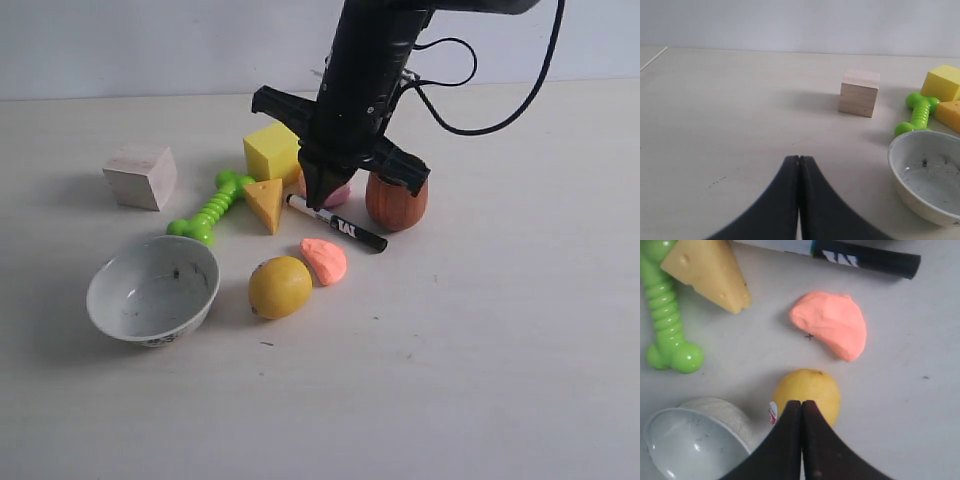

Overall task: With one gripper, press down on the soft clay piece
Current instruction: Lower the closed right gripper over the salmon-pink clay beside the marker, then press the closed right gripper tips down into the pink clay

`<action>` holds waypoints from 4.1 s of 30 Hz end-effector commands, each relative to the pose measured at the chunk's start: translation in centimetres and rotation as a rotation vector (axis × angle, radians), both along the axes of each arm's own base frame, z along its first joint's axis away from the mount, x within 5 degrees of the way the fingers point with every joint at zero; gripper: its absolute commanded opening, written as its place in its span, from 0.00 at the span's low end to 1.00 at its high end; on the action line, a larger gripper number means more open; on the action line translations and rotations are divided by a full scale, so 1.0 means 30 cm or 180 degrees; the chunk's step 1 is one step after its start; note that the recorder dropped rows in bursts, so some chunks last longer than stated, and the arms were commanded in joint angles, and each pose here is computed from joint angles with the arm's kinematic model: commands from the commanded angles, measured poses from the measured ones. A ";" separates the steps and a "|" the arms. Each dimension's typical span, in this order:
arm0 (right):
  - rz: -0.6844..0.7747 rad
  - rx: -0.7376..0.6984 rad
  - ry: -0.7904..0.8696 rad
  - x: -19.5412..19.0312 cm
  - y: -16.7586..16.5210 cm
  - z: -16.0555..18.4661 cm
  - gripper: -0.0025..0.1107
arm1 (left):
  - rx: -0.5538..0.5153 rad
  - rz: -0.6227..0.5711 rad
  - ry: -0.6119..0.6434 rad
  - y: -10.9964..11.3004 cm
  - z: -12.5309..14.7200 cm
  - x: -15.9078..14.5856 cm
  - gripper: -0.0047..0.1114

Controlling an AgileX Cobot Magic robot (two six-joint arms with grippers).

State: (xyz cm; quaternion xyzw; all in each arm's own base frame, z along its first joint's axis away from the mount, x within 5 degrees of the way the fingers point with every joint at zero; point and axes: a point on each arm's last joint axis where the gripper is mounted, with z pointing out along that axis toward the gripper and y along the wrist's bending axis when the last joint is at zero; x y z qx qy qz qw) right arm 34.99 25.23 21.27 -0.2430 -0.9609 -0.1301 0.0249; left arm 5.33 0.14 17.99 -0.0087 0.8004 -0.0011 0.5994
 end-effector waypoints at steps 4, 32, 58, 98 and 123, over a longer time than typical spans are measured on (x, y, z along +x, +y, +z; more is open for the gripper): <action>-0.0131 -0.0107 0.0017 0.005 -0.005 -0.008 0.02 | 0.0004 -0.0023 -0.0050 -0.001 0.004 -0.001 0.04; -0.0557 -0.0175 0.0183 0.033 0.011 -0.117 0.02 | 0.0004 -0.0023 -0.0050 -0.001 0.004 -0.001 0.04; -0.0266 -0.0120 -0.0134 0.056 0.016 -0.115 0.02 | 0.0004 -0.0023 -0.0050 -0.001 0.004 -0.001 0.04; -0.0637 -0.0431 0.0175 0.036 0.049 -0.254 0.02 | 0.0004 -0.0023 -0.0050 -0.001 0.004 -0.001 0.04; -0.0488 -0.0479 0.0307 0.037 0.057 -0.352 0.02 | 0.0004 -0.0023 -0.0050 -0.001 0.004 -0.001 0.04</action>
